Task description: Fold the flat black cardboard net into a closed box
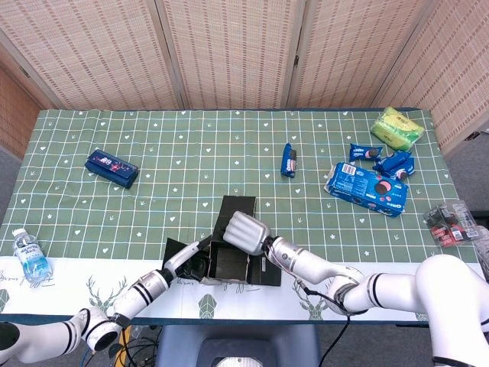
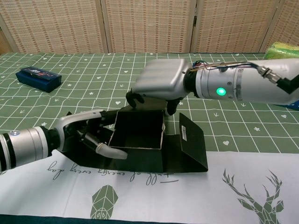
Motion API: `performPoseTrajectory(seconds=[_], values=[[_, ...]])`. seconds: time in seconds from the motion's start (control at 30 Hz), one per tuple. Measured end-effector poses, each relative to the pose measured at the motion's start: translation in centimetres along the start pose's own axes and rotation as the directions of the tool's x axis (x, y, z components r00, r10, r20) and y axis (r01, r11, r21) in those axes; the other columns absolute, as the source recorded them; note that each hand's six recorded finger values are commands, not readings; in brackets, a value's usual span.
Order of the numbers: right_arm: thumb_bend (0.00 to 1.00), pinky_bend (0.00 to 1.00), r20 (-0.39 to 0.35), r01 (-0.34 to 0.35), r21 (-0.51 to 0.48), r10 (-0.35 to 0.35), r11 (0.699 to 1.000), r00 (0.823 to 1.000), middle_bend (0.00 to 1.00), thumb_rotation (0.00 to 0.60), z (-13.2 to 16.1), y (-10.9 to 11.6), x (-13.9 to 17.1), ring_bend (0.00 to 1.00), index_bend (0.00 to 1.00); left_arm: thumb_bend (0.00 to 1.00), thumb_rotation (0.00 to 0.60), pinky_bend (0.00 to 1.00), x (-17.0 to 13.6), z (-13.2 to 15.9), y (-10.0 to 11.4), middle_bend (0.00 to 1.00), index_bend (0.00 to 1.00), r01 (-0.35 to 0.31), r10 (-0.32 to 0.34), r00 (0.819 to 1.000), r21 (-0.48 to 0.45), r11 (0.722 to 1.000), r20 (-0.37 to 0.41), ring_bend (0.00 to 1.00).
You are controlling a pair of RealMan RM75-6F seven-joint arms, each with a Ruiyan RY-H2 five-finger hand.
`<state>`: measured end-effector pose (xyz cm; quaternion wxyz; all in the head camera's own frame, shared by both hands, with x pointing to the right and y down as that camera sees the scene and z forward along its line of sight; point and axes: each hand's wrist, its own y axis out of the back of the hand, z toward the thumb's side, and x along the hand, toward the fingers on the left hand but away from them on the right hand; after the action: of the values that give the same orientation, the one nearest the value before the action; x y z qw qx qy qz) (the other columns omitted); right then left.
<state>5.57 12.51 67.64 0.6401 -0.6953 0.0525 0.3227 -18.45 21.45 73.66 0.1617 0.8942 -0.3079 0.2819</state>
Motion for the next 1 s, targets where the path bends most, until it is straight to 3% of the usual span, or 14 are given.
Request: performPoseTrajectory(seconds=[0.17, 0.3, 0.43, 0.63, 0.77, 1.0], values=[[0.37, 0.82, 0.021, 0.015, -0.024, -0.014, 1.000, 1.000, 0.29, 0.600, -0.4, 0.3, 0.5, 0.72, 0.29, 0.11, 0.600, 0.65, -0.2, 0.0, 0.1, 0.11, 0.14, -0.012, 0.012, 1.000, -0.003, 1.000, 0.003, 0.58], [0.37, 0.82, 0.060, 0.029, -0.075, -0.025, 0.997, 0.998, 0.21, 0.600, -1.1, 0.7, 1.4, 0.71, 0.14, 0.11, 0.600, 0.65, -0.4, 0.1, 0.1, 0.15, 0.17, -0.014, 0.014, 1.000, -0.009, 1.000, 0.005, 0.58], [0.37, 0.82, 0.114, 0.051, -0.176, -0.031, 0.983, 0.993, 0.18, 0.600, -2.0, 0.9, 2.9, 0.70, 0.10, 0.11, 0.600, 0.65, -0.9, 0.3, 0.2, 0.18, 0.19, -0.017, 0.017, 1.000, -0.017, 1.000, 0.010, 0.59], [0.37, 0.82, 0.201, 0.109, -0.342, -0.040, 0.933, 0.979, 0.18, 0.600, -3.7, 1.1, 5.4, 0.70, 0.09, 0.11, 0.600, 0.66, -1.7, 0.5, 0.7, 0.20, 0.21, -0.018, 0.018, 1.000, -0.034, 0.999, 0.004, 0.59], [0.37, 0.82, 0.258, 0.170, -0.442, -0.057, 0.881, 0.964, 0.18, 0.600, -4.9, 1.1, 7.4, 0.69, 0.09, 0.11, 0.600, 0.66, -2.4, 0.8, 1.5, 0.21, 0.21, -0.026, 0.026, 1.000, -0.050, 0.998, 0.000, 0.59], [0.37, 0.82, 0.327, 0.259, -0.542, -0.083, 0.800, 0.941, 0.18, 0.600, -5.5, -0.1, 11.2, 0.66, 0.09, 0.11, 0.600, 0.66, -4.1, 1.4, 3.3, 0.23, 0.22, -0.047, 0.046, 0.999, -0.083, 0.995, -0.007, 0.59]])
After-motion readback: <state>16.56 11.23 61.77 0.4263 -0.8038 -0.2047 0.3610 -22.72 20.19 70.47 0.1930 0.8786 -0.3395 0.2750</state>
